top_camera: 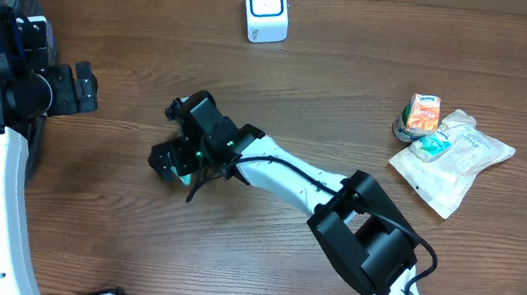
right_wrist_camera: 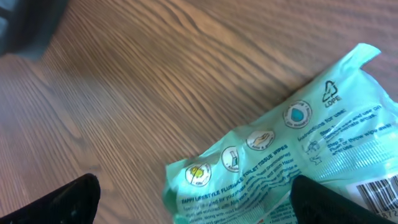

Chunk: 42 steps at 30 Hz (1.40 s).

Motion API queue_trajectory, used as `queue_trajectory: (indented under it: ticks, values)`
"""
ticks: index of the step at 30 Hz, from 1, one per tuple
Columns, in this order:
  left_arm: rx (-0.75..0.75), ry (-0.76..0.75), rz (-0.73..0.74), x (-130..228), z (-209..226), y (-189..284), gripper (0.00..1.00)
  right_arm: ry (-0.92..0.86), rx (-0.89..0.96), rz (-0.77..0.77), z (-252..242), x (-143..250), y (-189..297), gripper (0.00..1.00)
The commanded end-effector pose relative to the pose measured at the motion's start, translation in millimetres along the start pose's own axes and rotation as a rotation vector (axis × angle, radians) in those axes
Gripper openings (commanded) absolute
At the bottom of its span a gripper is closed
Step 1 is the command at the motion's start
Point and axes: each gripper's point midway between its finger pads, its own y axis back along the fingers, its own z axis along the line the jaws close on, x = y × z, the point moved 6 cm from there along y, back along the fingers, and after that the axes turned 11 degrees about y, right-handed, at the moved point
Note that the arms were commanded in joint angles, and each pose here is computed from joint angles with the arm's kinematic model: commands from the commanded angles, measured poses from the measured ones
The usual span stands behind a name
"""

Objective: Scan the item barcode

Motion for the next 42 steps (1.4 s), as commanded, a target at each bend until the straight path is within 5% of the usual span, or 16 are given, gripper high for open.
queue_trajectory:
  ticks: [1, 8, 14, 23, 29, 36, 42]
  values:
    - [0.013, -0.016, -0.004, -2, -3, 0, 1.0, 0.036, 0.012, 0.068, -22, 7, 18, 0.98]
    - [0.013, -0.016, -0.004, -2, -3, 0, 1.0, 0.135, 0.044, 0.183, -56, 10, 62, 0.98]
    - [0.013, -0.016, -0.004, -2, -3, 0, 1.0, 0.112, -0.06, 0.164, -48, 1, 71, 0.75]
    - [0.013, -0.016, -0.004, -2, -3, 0, 0.99, 0.065, -0.128, 0.199, -14, 9, 59, 0.57]
    - [0.013, -0.016, -0.004, -2, -3, 0, 1.0, -0.018, 0.035, 0.302, -32, 40, 47, 0.46]
    - [0.013, -0.016, -0.004, -2, -3, 0, 1.0, -0.109, 0.139, 0.368, -70, 53, 63, 0.47]
    - [0.013, -0.016, -0.004, -2, -3, 0, 1.0, -0.089, 0.008, 0.361, -65, 52, 65, 0.49]
